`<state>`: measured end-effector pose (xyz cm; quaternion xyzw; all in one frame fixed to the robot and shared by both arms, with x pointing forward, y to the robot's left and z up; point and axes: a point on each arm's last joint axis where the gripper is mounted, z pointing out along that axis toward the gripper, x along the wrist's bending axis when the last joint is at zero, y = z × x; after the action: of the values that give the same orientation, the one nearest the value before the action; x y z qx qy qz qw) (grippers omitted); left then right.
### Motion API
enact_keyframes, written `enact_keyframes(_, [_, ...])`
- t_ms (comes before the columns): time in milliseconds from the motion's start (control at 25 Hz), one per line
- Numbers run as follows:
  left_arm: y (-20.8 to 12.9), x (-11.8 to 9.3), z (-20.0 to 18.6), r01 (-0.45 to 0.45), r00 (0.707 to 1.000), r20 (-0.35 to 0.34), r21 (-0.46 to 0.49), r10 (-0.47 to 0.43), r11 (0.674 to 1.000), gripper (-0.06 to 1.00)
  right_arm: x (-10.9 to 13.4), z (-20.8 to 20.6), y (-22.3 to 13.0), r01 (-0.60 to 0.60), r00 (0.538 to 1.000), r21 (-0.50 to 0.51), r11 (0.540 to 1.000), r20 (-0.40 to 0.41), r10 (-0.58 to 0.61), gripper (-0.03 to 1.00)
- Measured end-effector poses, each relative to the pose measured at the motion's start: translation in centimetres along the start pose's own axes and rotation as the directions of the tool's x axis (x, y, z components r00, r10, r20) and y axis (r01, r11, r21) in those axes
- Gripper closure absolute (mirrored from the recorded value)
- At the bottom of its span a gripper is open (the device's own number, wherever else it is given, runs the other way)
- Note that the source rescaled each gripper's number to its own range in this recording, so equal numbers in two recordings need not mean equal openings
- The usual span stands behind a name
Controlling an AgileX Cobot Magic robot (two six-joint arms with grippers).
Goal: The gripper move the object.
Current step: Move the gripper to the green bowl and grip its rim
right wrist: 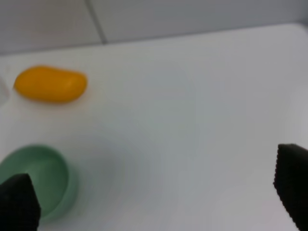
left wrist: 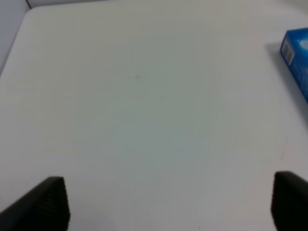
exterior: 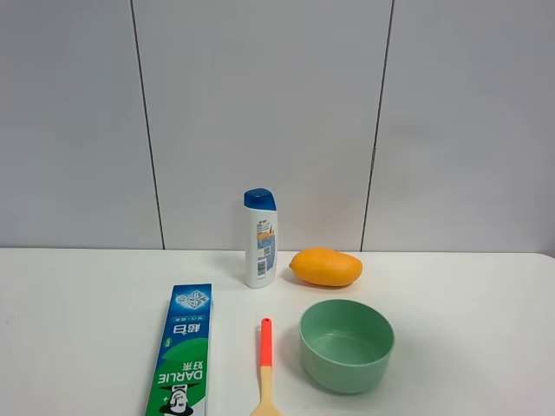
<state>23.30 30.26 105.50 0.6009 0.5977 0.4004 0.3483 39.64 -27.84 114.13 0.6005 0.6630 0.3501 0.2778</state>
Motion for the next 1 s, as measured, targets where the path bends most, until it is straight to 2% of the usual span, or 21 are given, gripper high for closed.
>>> enact_keyframes(120, [0.0,0.0,0.0,0.0,1.0,0.0,0.0,0.0,1.0,-0.06,2.2,4.2,0.1,0.069,0.994,0.113,0.991,-0.094,-0.058,-0.03])
enact_keyframes(240, [0.0,0.0,0.0,0.001,1.0,0.001,0.0,-0.001,1.0,-0.06,4.1,7.7,-0.1,0.055,0.988,0.178,0.983,-0.149,-0.029,-0.03])
enact_keyframes(400, [0.0,0.0,0.0,0.0,1.0,0.0,0.0,0.0,1.0,-0.06,4.7,12.0,-1.3,-0.034,0.992,0.32,0.947,-0.104,0.071,-0.03])
enact_keyframes(560, [0.0,0.0,0.0,0.0,1.0,0.0,0.0,0.0,1.0,-0.06,4.5,15.4,-3.0,-0.075,0.996,0.449,0.891,-0.017,0.093,-0.02])
enact_keyframes(680, [0.0,0.0,0.0,0.0,1.0,0.0,0.0,0.0,1.0,-0.06,4.5,17.4,-3.7,-0.108,0.993,0.477,0.872,0.015,0.115,-0.02])
enact_keyframes(1000, [0.0,0.0,0.0,0.0,1.0,0.0,0.0,0.0,1.0,-0.06,5.3,21.8,-6.0,-0.104,0.994,0.532,0.841,0.022,0.109,-0.01])
